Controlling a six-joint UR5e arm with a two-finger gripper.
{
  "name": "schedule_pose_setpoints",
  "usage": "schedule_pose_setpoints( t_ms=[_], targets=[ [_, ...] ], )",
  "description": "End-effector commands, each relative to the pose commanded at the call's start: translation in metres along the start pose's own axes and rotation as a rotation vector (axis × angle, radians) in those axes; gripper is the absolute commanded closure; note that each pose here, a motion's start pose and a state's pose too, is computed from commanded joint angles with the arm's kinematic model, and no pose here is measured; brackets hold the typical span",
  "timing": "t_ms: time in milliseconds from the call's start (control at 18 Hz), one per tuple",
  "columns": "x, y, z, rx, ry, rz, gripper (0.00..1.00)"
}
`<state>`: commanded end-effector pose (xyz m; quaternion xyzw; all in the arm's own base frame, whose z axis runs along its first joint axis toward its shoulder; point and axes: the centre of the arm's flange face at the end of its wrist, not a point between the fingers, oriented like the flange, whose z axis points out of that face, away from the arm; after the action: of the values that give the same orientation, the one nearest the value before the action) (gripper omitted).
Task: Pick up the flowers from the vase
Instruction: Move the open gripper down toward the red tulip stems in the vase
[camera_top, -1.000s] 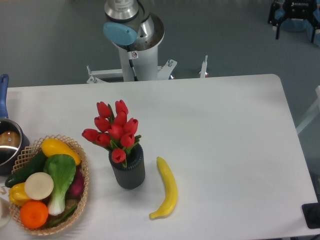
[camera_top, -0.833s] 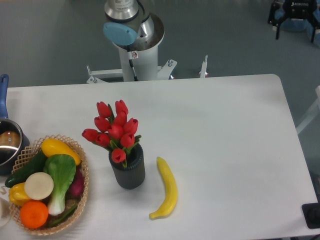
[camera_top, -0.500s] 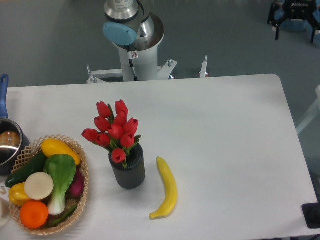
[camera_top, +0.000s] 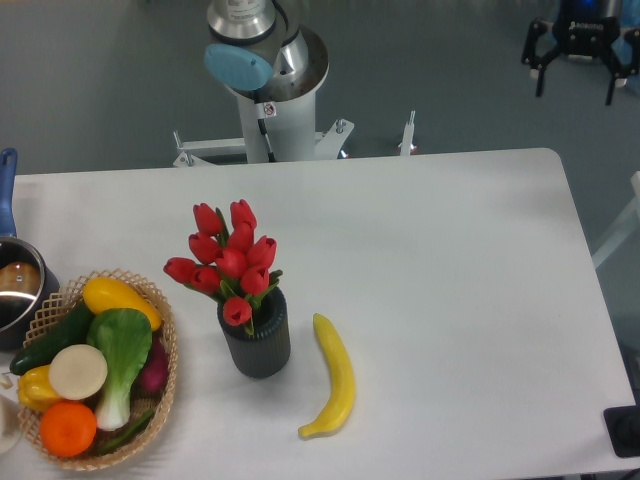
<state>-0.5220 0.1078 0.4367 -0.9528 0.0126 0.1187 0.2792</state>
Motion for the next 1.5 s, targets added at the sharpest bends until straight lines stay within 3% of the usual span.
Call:
schedule_pose_setpoints(
  t_ms=[444,722,889,1000,1500],
  targets=[
    [0.004,-0.006,0.015,0.163,0.025,-0.209,0.0],
    [0.018,-0.008,0.029,0.199,0.03,-0.193,0.0],
    [0.023,-0.018,0.038,0.286,0.015,-0.167,0.0],
    [0.032,-0.034,0.049,0.338,0.046,-0.16,0.0],
    [0.052,-0.082,0.081,0.367,0.136,-0.081,0.0]
  ],
)
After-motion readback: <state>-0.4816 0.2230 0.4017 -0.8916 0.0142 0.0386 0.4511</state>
